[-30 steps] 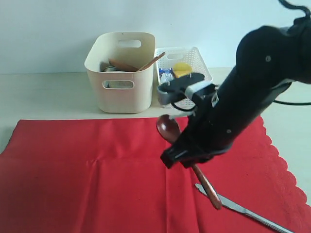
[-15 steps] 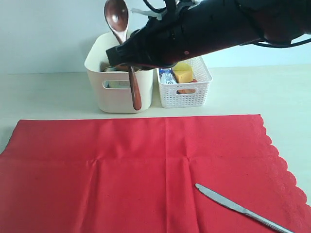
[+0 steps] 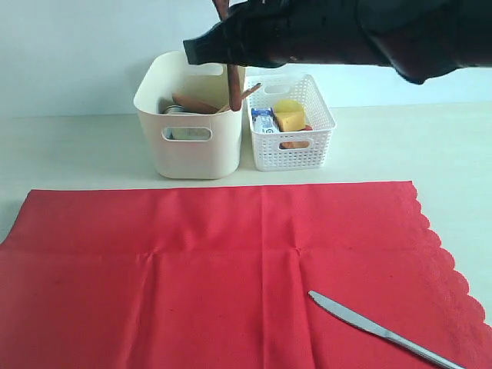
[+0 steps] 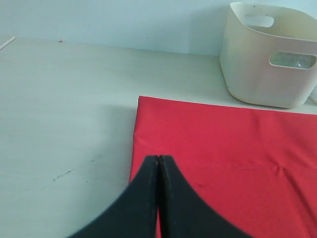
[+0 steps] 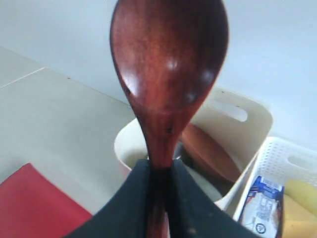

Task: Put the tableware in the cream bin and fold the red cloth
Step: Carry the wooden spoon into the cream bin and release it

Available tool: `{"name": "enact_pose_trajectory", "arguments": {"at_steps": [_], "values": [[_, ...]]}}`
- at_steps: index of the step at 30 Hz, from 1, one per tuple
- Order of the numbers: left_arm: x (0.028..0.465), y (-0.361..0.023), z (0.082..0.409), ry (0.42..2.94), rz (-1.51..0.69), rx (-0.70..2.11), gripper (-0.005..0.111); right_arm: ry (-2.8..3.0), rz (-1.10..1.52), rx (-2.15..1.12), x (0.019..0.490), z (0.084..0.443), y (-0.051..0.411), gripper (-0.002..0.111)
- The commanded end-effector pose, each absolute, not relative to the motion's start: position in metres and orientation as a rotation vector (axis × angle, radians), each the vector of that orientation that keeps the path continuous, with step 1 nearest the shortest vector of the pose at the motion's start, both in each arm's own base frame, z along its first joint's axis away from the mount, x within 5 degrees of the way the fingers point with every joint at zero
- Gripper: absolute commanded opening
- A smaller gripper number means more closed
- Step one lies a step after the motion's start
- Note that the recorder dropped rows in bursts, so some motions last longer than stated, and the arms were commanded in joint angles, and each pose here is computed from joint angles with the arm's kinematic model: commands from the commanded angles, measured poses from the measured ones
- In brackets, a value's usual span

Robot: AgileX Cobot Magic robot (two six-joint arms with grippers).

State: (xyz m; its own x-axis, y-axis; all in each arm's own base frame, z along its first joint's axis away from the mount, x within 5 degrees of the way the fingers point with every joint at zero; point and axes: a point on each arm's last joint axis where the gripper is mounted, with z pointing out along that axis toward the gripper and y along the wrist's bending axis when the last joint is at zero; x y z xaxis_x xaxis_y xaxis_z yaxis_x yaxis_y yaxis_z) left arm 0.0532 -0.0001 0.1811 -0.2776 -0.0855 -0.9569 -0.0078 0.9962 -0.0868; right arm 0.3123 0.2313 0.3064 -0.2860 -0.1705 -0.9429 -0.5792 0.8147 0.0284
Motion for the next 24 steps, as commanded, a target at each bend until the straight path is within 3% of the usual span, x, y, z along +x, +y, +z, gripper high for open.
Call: {"name": "enact_pose_trajectory", "arguments": {"at_steps": [1,12,24], "values": [[0.053,0.000,0.181,1.838,-0.074,-0.067,0.000,1.797,0.323,-0.577,0.326,0.294,0.233,0.000],[0.053,0.000,0.181,1.838,-0.074,-0.067,0.000,1.707,0.182,-0.647,0.365,0.266,0.256,0.000],[0.053,0.000,0.181,1.838,-0.074,-0.067,0.000,1.681,0.220,-0.596,0.417,0.241,0.294,0.000]]}}
